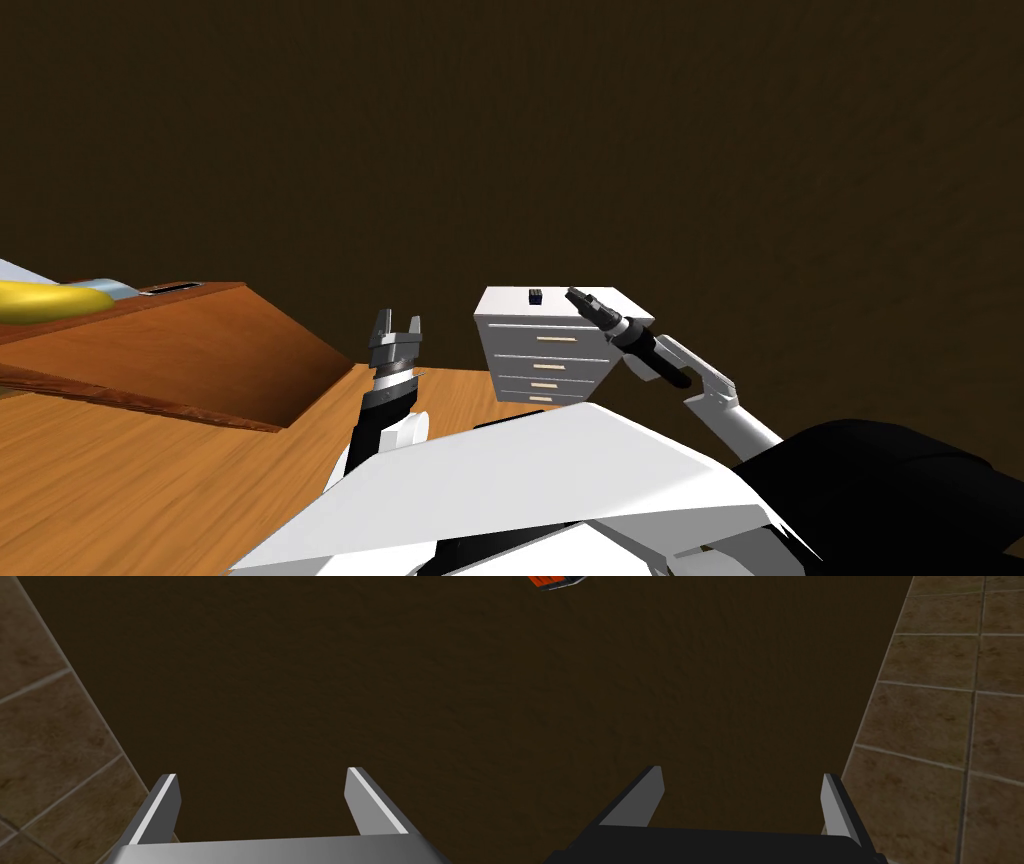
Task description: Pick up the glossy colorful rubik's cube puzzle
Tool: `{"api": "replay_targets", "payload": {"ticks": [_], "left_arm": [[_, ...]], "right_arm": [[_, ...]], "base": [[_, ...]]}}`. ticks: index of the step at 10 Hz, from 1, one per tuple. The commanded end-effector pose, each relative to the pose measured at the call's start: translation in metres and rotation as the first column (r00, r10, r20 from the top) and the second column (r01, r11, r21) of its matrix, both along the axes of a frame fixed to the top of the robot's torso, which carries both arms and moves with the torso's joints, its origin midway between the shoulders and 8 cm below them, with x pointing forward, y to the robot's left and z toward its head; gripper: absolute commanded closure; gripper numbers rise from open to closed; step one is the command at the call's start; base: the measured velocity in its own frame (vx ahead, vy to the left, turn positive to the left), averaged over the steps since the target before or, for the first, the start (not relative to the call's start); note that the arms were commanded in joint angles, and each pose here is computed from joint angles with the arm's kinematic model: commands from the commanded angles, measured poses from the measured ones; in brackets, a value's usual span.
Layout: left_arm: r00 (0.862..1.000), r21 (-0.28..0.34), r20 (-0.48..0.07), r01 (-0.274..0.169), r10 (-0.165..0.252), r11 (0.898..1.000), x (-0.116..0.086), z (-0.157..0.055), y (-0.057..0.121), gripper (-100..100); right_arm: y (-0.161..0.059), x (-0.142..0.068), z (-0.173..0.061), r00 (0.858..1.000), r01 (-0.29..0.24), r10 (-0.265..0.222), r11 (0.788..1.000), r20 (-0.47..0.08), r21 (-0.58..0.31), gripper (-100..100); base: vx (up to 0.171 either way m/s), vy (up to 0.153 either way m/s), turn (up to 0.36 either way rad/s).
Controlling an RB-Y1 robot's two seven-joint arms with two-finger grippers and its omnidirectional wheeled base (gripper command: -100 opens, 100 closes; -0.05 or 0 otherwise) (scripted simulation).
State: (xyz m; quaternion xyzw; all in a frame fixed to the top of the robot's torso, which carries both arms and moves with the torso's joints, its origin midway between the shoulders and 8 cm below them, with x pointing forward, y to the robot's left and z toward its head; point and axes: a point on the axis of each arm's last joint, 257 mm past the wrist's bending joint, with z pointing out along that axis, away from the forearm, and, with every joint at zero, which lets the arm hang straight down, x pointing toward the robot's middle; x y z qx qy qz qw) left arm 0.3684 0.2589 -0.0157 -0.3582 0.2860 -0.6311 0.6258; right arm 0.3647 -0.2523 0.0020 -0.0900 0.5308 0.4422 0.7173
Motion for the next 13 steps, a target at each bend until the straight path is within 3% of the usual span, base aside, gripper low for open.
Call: {"api": "replay_targets", "payload": {"ticks": [1, 5, 8, 13], "left_arm": [[1.000, 0.000, 0.000, 0.000, 0.000, 1.000, 0.000, 0.000, 0.000, 0], [1.000, 0.000, 0.000, 0.000, 0.000, 1.000, 0.000, 0.000, 0.000, 0], [1.000, 0.000, 0.000, 0.000, 0.000, 1.000, 0.000, 0.000, 0.000, 0], [1.000, 0.000, 0.000, 0.000, 0.000, 1.000, 0.000, 0.000, 0.000, 0]], "right_arm": [[0.001, 0.000, -0.003, 1.000, -0.018, 0.017, 0.998, -0.008, -0.056, -100], [-0.001, 0.001, -0.009, 0.999, -0.048, 0.044, 0.985, -0.028, -0.169, -100], [-0.006, 0.003, -0.015, 0.997, -0.073, 0.062, 0.961, -0.050, -0.266, -100], [-0.020, 0.007, -0.026, 0.992, -0.113, 0.078, 0.895, -0.098, -0.431, -100]], "base": [[0.003, -0.017, 0.037], [0.003, -0.010, 0.021], [0.004, -0.008, 0.026], [0.006, -0.003, 0.028]]}}
